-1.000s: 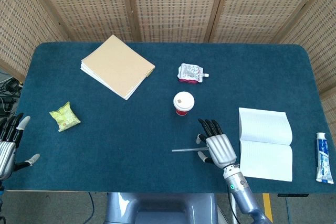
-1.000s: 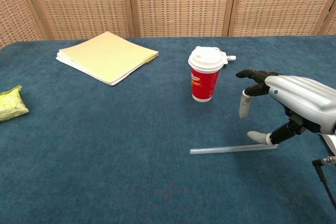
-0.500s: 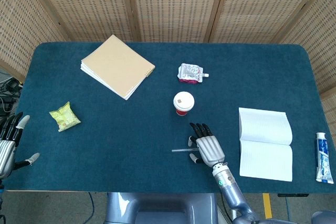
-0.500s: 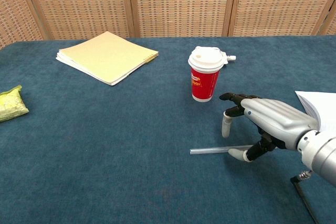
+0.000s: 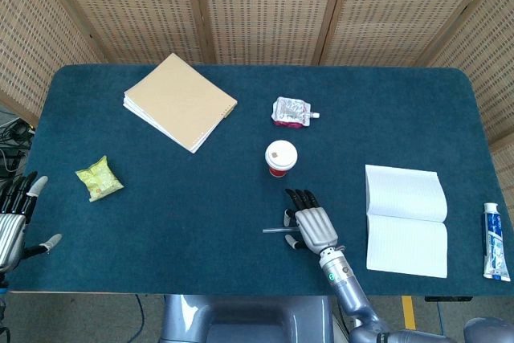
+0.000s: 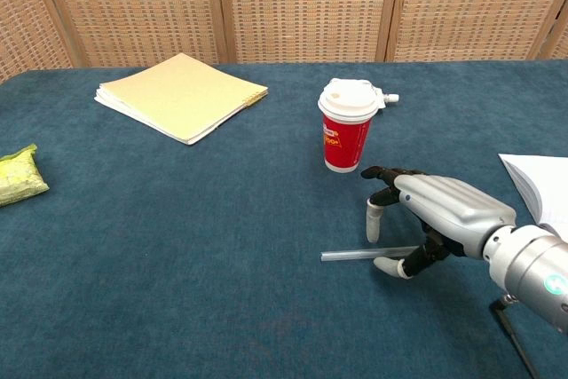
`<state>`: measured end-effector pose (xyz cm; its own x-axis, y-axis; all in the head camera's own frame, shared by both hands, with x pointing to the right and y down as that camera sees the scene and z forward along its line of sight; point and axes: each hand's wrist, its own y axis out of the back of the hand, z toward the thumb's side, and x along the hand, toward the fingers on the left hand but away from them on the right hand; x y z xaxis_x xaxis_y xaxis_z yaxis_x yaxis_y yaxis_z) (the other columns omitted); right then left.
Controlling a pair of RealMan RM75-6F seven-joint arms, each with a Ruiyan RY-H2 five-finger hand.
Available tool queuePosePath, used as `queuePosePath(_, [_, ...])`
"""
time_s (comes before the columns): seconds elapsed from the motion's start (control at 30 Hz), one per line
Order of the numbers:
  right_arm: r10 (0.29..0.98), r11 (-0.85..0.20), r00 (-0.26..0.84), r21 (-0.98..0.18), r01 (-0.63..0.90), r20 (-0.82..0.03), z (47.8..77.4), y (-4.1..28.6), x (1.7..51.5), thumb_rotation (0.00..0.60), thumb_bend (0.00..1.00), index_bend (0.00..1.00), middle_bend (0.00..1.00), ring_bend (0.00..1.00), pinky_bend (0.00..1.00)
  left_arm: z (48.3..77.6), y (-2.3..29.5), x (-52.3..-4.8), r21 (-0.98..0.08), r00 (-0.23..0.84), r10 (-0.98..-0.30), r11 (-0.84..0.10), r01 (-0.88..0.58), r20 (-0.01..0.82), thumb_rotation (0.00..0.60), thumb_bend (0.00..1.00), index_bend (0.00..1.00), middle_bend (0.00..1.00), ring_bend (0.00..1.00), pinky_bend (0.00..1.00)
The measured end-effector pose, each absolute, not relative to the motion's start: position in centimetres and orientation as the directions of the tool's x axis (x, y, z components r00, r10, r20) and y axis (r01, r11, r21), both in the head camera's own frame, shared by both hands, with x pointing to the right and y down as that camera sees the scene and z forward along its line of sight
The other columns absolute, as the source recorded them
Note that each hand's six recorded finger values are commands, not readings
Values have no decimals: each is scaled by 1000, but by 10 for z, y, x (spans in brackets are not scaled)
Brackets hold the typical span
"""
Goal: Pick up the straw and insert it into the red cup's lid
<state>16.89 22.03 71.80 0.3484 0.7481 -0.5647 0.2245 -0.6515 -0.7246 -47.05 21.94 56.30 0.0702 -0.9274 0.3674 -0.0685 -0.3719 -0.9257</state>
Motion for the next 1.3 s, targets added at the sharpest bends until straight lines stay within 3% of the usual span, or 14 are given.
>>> queuePosePath(0.9, [715, -689, 336, -699, 192, -613, 731, 220, 168, 600, 613, 564, 148, 0, 0, 566, 219, -469, -922, 71, -923, -381, -61, 377, 600, 46, 0, 0, 0, 0])
queuePosePath(1.3, [730, -674, 347, -704, 225, -589, 718, 216, 171, 600, 607, 561, 148, 0, 0, 566, 219, -470, -922, 71, -924, -381, -66, 376, 600, 46, 0, 0, 0, 0])
